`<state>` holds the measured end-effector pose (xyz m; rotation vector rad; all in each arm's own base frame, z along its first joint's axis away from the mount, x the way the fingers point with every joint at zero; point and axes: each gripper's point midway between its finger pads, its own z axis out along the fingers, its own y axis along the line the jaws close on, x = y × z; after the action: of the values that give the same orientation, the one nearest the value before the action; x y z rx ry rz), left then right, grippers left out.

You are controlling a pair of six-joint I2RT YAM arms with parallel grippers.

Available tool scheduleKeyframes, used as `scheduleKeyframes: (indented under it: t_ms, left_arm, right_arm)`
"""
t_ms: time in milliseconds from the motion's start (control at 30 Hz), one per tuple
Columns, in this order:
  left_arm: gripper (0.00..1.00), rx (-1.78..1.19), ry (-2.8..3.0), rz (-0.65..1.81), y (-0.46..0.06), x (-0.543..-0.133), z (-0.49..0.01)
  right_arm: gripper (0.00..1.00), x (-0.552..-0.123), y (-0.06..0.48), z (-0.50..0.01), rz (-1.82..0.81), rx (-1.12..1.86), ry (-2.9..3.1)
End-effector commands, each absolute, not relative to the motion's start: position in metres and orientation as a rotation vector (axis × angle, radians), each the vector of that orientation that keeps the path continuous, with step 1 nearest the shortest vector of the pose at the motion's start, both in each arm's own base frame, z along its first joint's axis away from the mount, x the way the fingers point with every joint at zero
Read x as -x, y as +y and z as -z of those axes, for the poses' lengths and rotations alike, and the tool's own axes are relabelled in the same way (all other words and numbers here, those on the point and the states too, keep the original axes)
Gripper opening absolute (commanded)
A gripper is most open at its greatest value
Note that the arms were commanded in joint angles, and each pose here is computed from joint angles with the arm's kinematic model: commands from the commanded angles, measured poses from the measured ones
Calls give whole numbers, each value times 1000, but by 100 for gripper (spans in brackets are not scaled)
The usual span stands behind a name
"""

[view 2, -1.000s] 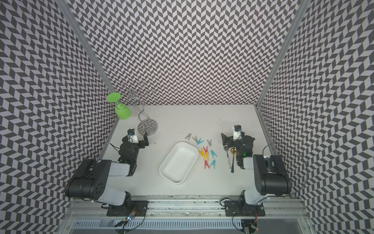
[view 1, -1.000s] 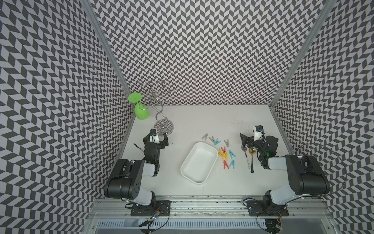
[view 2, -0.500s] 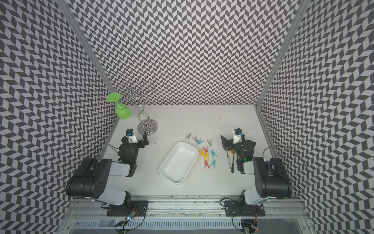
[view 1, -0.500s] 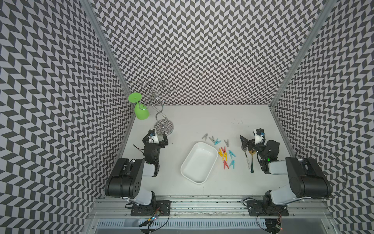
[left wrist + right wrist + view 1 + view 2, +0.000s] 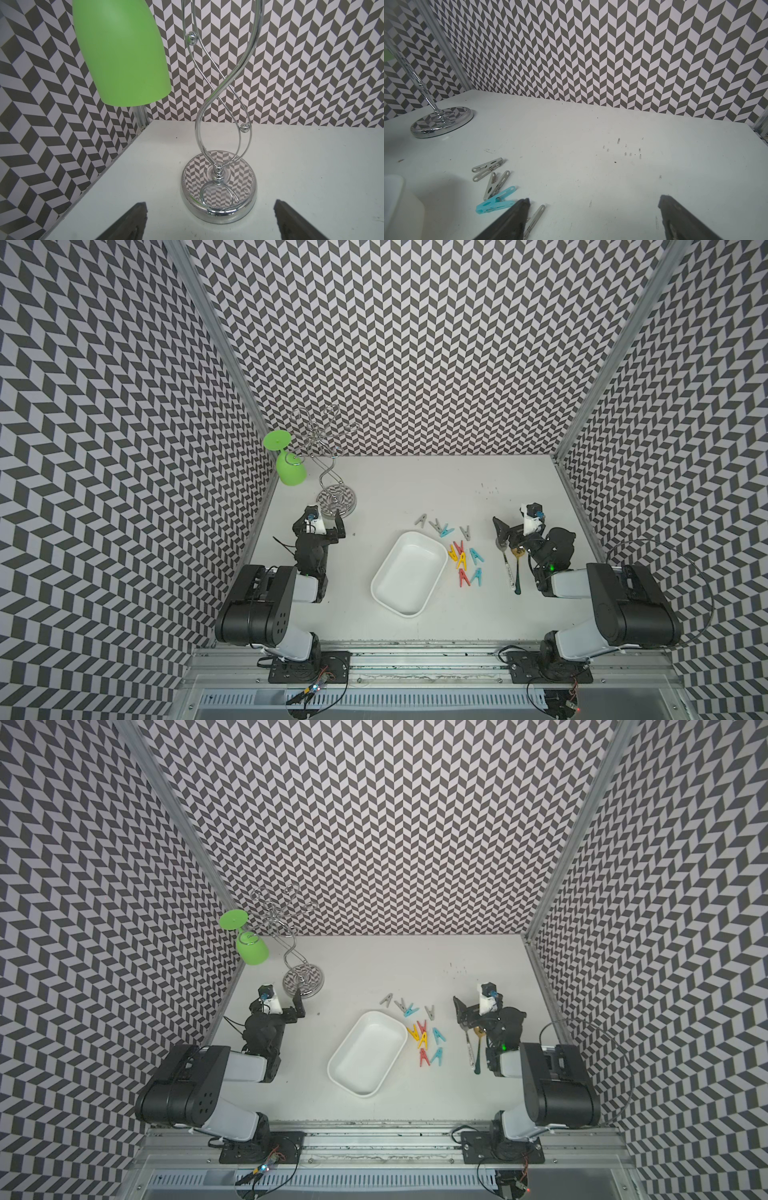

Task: Take the clothespins out of the storage box
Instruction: Reset both arms

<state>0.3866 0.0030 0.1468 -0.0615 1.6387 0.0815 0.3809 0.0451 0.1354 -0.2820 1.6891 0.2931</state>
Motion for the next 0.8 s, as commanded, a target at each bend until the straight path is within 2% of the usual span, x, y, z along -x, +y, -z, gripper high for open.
scheduleKeyframes:
  t_ms: [0, 767]
  left_arm:
    - [100, 67, 1630, -78, 5, -385, -147]
    - [100, 65, 1636, -77, 5, -386, -145]
  right_arm:
    - [99, -385, 45, -156, -273, 299, 1615]
    - [99, -390, 45, -153, -261, 288, 1635]
